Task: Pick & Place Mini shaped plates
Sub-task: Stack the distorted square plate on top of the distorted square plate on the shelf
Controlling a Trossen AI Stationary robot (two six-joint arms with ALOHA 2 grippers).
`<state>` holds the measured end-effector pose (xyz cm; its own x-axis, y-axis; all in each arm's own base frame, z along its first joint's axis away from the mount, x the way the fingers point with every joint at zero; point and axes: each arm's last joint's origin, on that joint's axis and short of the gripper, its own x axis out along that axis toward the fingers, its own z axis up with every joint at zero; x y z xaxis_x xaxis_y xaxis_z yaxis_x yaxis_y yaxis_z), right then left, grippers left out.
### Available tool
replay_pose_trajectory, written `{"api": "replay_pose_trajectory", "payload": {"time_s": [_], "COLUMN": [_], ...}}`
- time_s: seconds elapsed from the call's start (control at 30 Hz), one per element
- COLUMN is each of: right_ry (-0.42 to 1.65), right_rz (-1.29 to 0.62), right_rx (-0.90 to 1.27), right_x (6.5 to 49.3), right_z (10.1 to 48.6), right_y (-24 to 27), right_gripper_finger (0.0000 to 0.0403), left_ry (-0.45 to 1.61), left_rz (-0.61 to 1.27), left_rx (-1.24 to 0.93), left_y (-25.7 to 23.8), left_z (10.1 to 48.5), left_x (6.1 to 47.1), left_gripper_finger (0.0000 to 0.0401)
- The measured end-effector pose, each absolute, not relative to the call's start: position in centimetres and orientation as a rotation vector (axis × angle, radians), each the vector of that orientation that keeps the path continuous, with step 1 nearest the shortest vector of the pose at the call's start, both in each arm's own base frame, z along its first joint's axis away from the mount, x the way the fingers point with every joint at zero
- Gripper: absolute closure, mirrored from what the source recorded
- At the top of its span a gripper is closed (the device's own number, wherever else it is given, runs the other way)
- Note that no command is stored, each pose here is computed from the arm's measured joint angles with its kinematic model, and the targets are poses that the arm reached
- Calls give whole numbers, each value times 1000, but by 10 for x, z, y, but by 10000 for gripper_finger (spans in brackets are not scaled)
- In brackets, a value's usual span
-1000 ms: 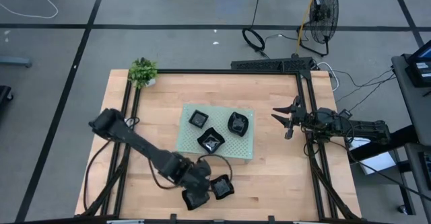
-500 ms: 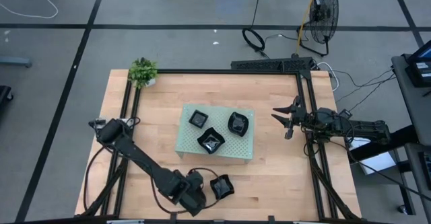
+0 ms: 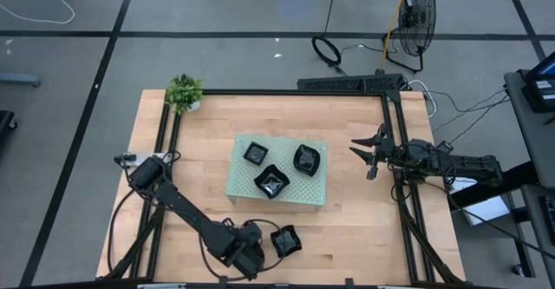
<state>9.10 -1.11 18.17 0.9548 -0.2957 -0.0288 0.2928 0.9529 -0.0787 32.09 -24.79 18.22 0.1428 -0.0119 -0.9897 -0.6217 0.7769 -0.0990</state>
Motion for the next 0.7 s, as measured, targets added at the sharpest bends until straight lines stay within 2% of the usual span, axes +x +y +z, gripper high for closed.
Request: {"api": "replay_pose_trajectory", "payload": {"time_s": [0.4, 0.7], "right_ry": [40, 41], "right_rz": [-299, -299], "right_rx": [-74, -74], "right_x": [91, 91], "right_z": [182, 182], "right_y": [-11, -11], "right_gripper_finger": [300, 300], "left_ry": [1389, 1429], "left_rz": [443, 505], "left_rx": [-478, -414], "left_y": [-247, -241], "left_z": [186, 188], "left_x": [316, 308], "left_gripper_finger": [231, 231]}}
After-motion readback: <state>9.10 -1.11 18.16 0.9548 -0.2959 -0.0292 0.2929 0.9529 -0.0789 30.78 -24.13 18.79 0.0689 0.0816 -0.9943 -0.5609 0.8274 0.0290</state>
